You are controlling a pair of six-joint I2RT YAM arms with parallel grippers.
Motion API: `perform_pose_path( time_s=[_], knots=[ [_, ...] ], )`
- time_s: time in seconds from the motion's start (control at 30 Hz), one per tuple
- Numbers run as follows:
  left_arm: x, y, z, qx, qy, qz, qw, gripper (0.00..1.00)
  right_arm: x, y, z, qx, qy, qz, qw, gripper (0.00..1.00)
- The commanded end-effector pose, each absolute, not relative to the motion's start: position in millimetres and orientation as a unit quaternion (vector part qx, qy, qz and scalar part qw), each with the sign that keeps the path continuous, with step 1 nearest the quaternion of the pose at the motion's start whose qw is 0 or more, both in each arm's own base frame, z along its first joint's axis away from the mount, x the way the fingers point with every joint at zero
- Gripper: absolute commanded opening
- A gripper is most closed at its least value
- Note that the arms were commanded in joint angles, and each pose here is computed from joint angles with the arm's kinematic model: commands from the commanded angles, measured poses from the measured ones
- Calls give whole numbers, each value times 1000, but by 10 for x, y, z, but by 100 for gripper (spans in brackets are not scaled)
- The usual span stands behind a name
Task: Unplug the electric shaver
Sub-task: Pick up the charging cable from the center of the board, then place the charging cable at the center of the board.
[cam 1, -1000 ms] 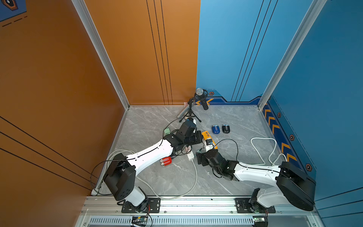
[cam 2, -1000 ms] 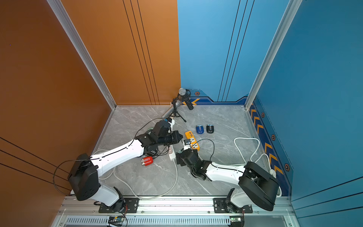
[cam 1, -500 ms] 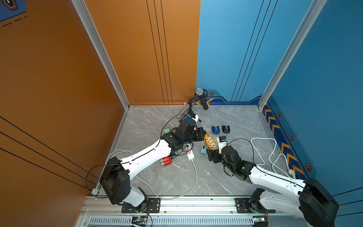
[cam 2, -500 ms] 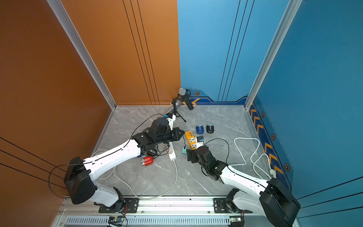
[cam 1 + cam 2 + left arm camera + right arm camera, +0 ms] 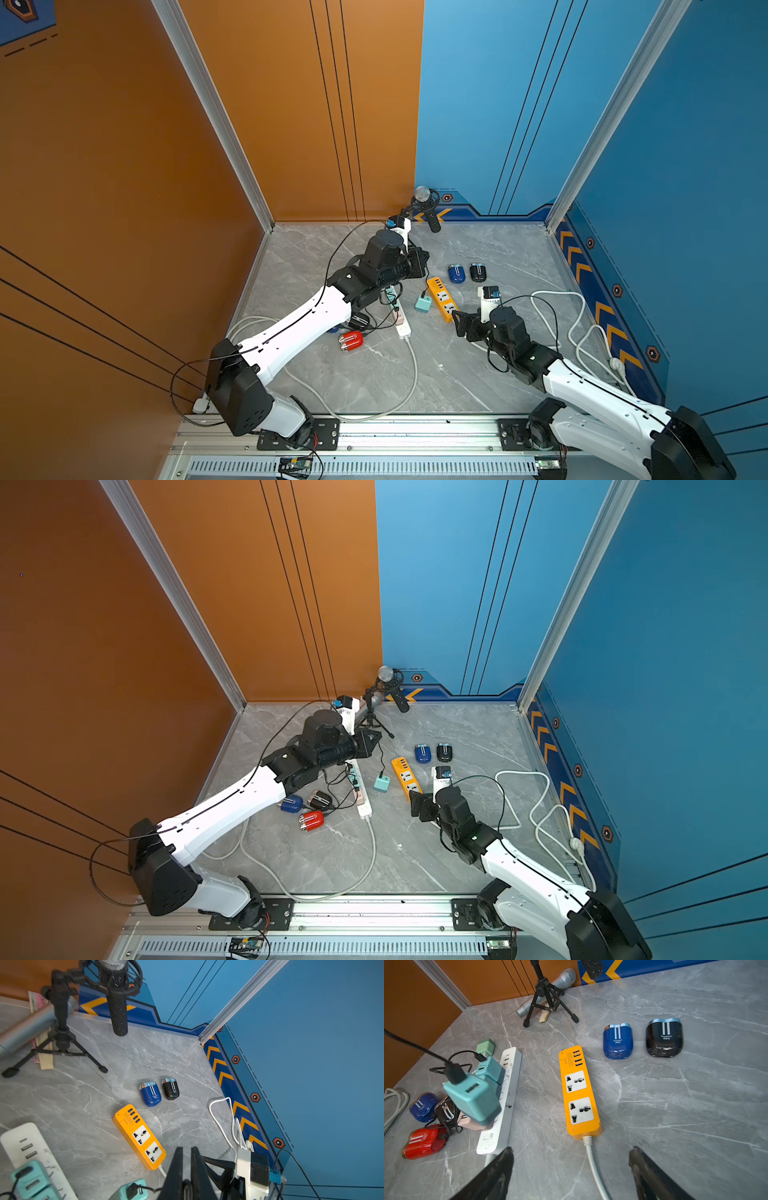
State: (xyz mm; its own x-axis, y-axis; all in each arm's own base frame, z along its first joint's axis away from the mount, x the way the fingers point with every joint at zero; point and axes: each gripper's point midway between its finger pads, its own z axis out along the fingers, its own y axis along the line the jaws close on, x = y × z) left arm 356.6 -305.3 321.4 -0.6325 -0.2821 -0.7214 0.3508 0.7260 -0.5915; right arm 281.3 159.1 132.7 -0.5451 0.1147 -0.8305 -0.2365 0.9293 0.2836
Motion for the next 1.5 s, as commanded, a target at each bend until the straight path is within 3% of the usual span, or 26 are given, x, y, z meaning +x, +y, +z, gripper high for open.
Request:
perform_pose_path(
  time_s=[0.0, 0.27, 0.5, 0.77, 1.1, 1.47],
  knots=[
    [3679, -2659, 3537, 8, 811, -340, 476, 0, 2732, 1527, 1199, -31, 870, 185, 455, 88],
    [3897, -1822, 3863, -49, 794, -302, 526, 0, 2735, 1486, 1128, -18, 873, 185, 451, 88],
    [3936, -1238, 3834, -97, 798, -270, 530, 0, 2801, 1519, 1024, -17, 880, 185, 437, 88],
    [3873, -751, 3377, -151, 818, -245, 499, 0, 2866, 1613, 964, -22, 884, 193, 426, 88],
    [3851, -665, 2644, -162, 857, -228, 432, 0, 2935, 1720, 970, -33, 885, 203, 418, 88],
    [4153, -534, 2061, -189, 880, -218, 376, 0, 2927, 1729, 864, -24, 895, 197, 399, 88]
  ],
)
